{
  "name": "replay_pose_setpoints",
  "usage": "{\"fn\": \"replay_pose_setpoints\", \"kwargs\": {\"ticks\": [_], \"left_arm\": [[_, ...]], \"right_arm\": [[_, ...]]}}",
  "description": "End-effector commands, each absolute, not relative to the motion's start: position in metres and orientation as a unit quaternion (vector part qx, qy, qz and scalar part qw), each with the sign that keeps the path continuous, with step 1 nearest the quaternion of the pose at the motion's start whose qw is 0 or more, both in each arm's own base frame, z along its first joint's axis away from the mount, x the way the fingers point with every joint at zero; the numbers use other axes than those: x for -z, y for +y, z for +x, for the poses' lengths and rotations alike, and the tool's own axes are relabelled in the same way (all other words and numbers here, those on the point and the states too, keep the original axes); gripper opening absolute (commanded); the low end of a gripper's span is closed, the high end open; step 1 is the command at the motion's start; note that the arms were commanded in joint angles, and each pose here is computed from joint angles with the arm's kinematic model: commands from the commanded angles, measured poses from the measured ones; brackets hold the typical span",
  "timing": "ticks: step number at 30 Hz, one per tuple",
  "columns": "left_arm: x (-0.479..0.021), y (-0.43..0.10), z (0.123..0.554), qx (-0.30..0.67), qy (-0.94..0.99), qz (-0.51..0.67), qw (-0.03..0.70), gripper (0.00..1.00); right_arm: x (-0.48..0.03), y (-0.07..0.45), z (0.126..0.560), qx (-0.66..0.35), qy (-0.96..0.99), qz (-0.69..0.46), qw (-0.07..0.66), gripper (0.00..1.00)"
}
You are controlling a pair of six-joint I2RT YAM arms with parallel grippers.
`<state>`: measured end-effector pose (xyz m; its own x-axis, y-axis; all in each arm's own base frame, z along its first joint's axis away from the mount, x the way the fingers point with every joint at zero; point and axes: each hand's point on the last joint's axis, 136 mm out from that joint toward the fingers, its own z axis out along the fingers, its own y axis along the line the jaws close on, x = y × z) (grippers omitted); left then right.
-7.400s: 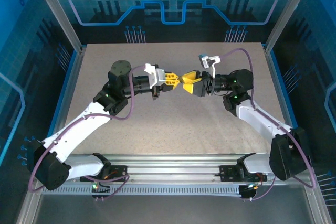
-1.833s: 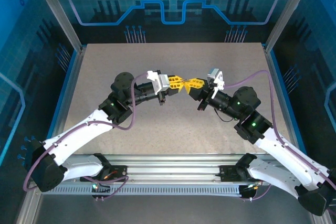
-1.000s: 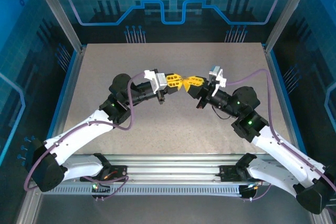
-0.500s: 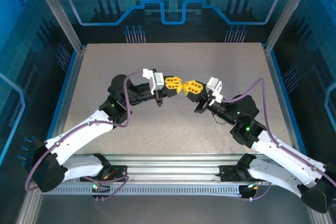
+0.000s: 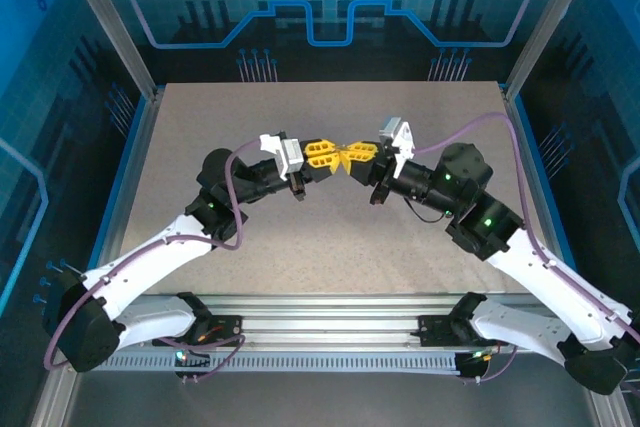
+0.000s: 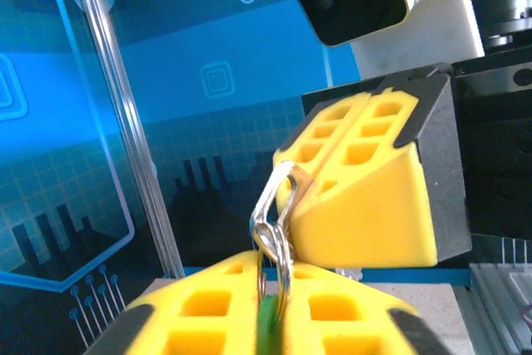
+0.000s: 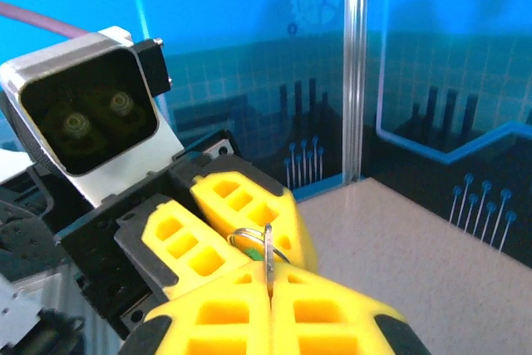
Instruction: Remove the keys from the keyring
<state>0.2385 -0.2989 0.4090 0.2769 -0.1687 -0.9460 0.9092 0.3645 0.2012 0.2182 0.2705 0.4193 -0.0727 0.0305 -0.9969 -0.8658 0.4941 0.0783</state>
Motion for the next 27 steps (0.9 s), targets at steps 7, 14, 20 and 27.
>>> {"fn": "replay_pose_setpoints", "kwargs": {"ticks": [7,14,20,27], "left_arm": [[-0.4,-0.288,0.225,0.404,0.432,0.374,0.714,0.41],[-0.373,-0.282,0.225,0.394,0.447,0.358,0.719,0.45],[-0.368,-0.279,0.227,0.387,0.444,0.346,0.73,0.49],[-0.377,-0.285,0.224,0.391,0.419,0.361,0.736,0.52]], "right_arm": [[-0.373,0.267,0.221,-0.333,0.778,-0.341,0.41,0.0],[-0.378,0.271,0.216,-0.338,0.798,-0.347,0.358,0.0],[-0.384,0.28,0.213,-0.363,0.793,-0.347,0.344,0.0],[-0.388,0.284,0.211,-0.383,0.788,-0.343,0.339,0.0]]}}
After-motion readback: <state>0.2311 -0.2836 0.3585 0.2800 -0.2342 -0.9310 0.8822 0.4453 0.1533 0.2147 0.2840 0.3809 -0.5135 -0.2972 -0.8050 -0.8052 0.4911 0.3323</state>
